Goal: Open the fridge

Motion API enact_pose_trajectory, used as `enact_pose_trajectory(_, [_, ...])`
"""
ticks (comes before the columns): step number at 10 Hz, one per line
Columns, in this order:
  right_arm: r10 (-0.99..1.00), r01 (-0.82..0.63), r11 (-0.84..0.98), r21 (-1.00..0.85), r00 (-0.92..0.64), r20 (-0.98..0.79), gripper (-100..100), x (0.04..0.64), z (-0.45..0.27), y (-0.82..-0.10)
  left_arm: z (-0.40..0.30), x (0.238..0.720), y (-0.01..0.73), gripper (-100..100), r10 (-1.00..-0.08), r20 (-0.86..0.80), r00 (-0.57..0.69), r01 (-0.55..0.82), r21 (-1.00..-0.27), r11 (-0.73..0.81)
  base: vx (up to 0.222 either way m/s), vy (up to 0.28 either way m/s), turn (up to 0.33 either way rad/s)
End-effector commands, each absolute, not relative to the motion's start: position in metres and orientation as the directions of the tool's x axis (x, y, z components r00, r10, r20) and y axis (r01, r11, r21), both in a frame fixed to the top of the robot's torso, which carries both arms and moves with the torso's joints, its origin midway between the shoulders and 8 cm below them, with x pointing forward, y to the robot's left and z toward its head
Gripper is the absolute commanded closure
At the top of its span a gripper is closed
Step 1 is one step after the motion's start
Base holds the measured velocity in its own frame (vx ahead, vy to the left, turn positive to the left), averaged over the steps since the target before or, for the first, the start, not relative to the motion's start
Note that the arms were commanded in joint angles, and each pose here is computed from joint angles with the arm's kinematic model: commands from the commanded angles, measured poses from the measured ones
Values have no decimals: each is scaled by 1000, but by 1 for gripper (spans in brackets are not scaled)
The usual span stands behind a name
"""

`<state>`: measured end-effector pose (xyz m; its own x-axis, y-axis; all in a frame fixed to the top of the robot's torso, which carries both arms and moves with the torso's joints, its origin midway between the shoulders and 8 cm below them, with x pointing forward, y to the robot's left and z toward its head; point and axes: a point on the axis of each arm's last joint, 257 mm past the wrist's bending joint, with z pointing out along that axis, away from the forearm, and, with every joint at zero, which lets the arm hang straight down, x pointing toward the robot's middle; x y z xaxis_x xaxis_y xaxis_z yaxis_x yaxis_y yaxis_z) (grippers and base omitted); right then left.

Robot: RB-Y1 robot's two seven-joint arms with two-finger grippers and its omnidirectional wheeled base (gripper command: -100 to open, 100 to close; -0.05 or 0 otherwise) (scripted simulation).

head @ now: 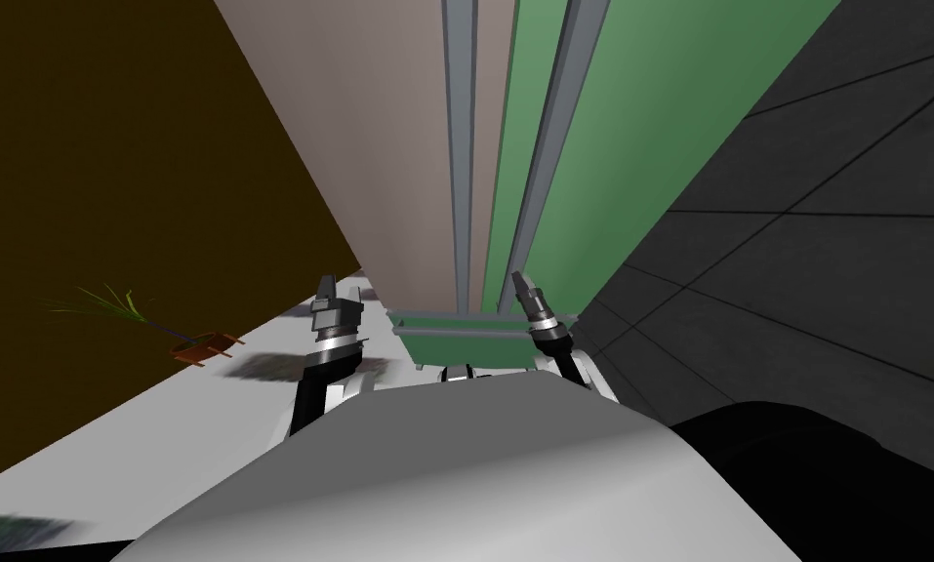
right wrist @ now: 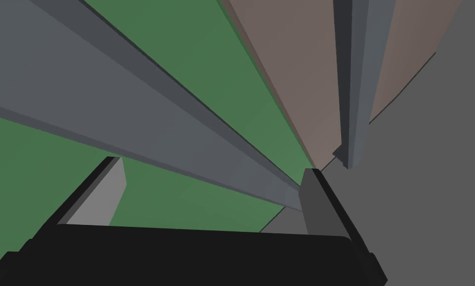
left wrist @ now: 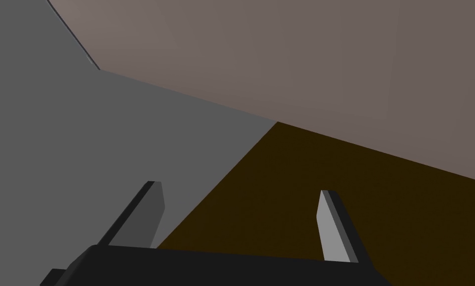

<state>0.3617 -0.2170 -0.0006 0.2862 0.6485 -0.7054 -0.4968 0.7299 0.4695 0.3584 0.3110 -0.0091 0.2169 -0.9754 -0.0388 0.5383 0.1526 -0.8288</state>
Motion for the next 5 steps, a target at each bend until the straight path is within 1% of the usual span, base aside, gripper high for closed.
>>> enact_pose_trajectory(1, [624,-463,749,473,256,-738,-100,369,-26,-212,-9,358,311,0,-975,-39,217,538,-829,153,0,0,0])
enact_pose_trajectory(5, [624,-463,749,473,256,-738,-100,369,-26,-212,-9,358,311,0,-975,-39,217,538,-829,153,-2,-2,-6])
